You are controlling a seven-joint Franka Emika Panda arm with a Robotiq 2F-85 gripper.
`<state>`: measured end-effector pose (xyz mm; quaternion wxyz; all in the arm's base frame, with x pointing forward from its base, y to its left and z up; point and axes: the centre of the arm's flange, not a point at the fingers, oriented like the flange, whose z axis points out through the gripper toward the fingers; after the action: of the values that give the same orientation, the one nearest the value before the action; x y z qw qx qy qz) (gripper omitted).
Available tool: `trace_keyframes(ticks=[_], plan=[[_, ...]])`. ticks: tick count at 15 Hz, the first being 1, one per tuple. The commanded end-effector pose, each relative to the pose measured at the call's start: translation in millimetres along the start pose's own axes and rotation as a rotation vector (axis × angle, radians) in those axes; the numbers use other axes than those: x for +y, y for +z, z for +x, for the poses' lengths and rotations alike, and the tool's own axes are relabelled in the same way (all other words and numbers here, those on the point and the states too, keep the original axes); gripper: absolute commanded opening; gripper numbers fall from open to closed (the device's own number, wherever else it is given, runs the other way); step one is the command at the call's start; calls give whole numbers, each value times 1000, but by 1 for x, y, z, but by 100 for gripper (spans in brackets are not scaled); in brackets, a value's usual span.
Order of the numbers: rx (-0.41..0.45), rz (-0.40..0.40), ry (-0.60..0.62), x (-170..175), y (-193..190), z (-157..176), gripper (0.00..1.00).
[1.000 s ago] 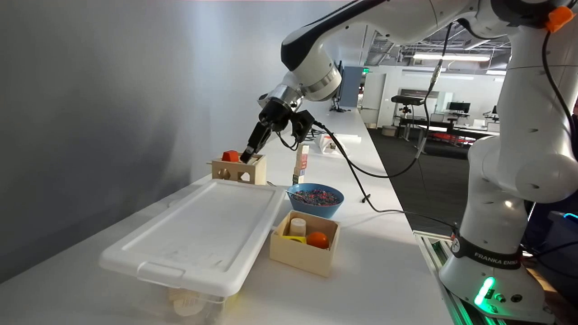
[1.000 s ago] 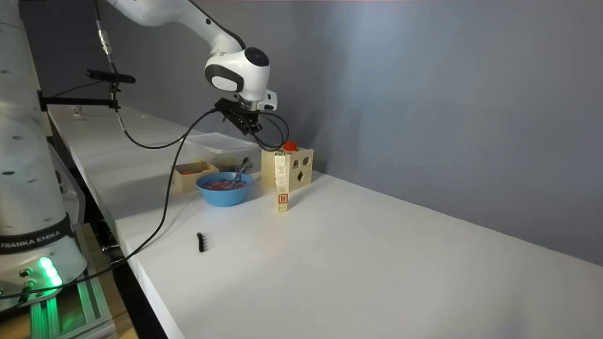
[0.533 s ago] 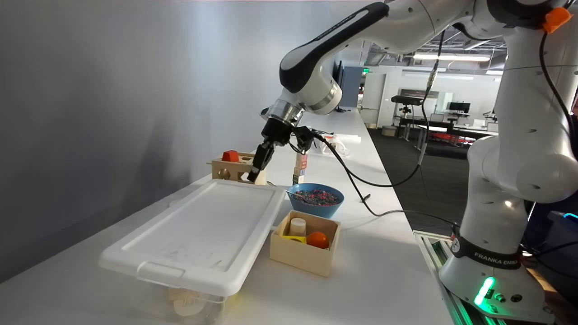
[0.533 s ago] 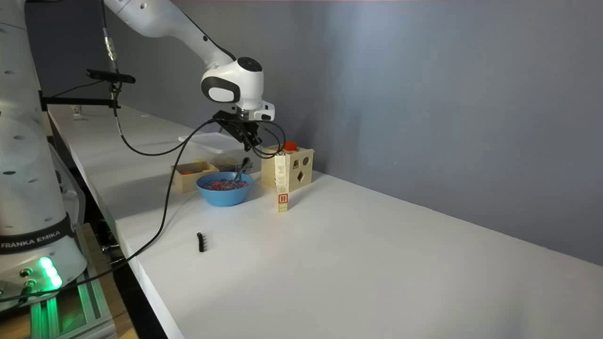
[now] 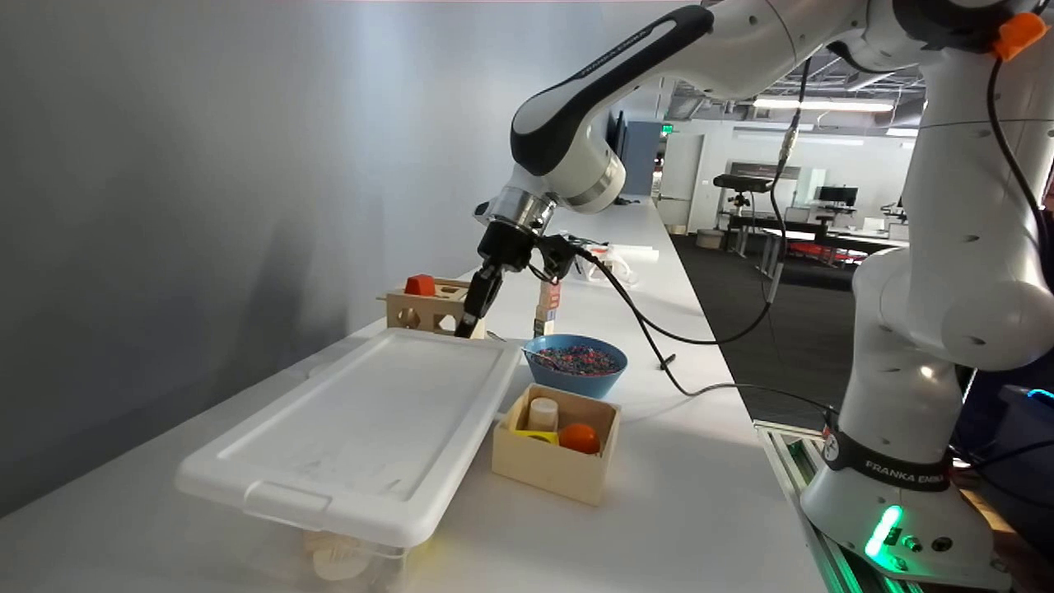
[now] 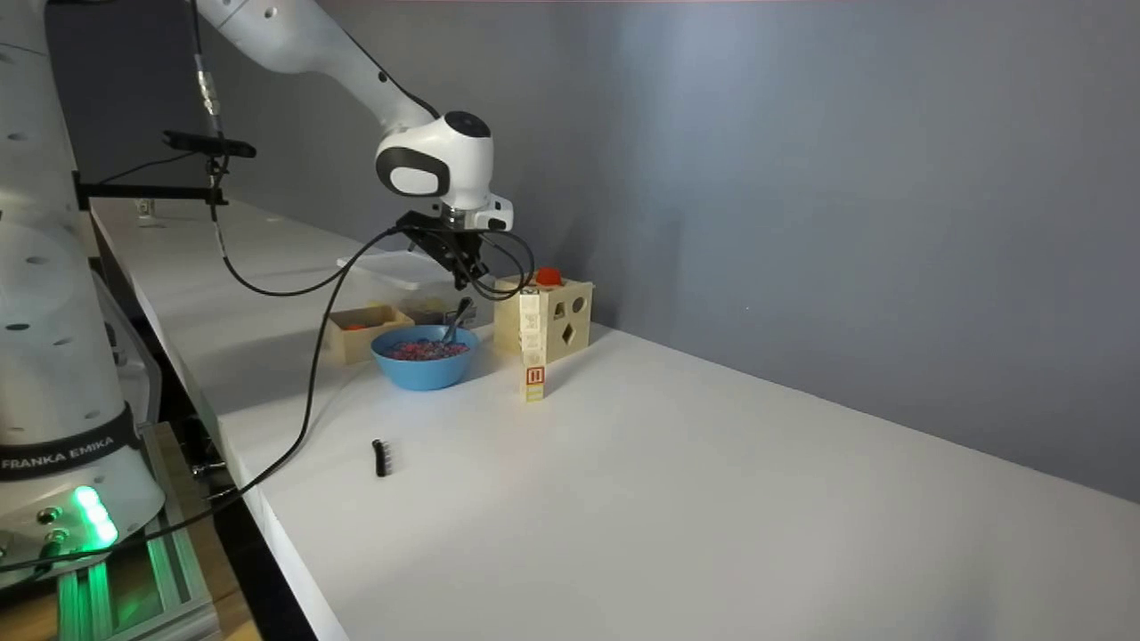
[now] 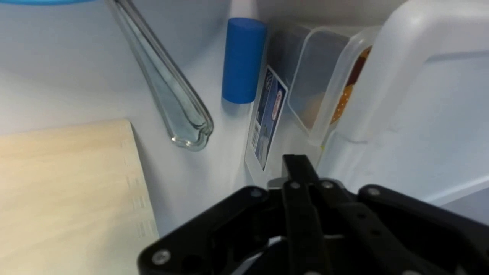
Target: Remove the white lid from the clear container then place the objects in the wooden box into the container.
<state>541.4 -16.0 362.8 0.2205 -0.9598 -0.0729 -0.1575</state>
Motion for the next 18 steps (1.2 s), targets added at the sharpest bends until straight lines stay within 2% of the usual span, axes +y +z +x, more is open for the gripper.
trace_keyframes(ticks=[1, 7, 10, 18], plan=[[12, -31, -26, -18, -17, -13, 0], [9, -45, -61, -30, -27, -15, 0], [13, -24, -60, -29, -21, -13, 0], [22, -34, -48, -25, -12, -10, 0]])
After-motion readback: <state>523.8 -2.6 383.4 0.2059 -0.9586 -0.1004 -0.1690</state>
